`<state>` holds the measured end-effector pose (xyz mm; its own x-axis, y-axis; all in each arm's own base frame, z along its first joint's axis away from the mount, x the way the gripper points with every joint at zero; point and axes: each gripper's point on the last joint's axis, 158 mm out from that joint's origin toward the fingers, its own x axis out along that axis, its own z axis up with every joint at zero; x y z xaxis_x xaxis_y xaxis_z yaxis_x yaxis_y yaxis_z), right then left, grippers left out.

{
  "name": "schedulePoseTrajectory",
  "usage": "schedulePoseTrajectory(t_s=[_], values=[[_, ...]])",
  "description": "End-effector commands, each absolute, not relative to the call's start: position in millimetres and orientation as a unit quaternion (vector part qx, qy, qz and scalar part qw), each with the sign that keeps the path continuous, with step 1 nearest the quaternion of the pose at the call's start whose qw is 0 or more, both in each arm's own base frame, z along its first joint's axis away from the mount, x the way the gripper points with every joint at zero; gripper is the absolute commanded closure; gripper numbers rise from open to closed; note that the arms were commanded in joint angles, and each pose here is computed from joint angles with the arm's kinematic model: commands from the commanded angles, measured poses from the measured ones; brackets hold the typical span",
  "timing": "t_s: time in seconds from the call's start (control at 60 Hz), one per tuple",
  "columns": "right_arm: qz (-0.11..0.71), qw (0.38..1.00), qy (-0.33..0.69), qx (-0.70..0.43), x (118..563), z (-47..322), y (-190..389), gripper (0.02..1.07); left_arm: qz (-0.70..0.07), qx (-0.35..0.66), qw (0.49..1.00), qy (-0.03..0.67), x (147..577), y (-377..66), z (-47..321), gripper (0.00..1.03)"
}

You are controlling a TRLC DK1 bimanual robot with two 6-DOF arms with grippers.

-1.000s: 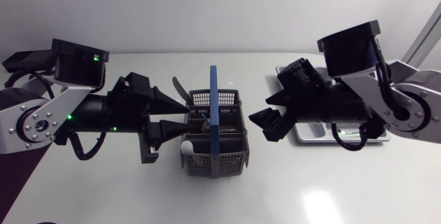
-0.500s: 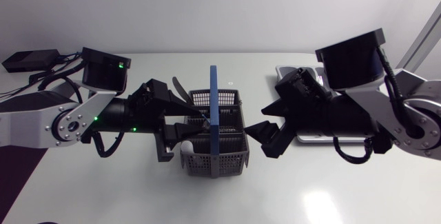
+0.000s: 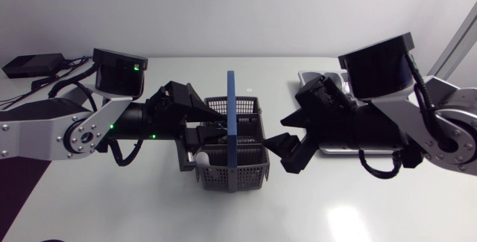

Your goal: Unload the cutlery basket into the drawer organizer.

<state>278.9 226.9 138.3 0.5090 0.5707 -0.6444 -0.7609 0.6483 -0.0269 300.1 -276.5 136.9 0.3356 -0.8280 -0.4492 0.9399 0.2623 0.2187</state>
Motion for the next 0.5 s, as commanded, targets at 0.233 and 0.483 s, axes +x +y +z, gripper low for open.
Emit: schedulePoseTrajectory(t_s=[0.233,0.483], values=[[0.389,0.849,0.324,-0.150,269.2,126.0,225.6,0.21,-0.562,0.225,0.786,0.124,302.1,-280.0,135.6,0.86],[0.389,0.848,0.327,-0.150,267.7,122.5,224.6,0.21,-0.557,0.224,0.791,0.116,301.0,-275.0,141.5,1.00]])
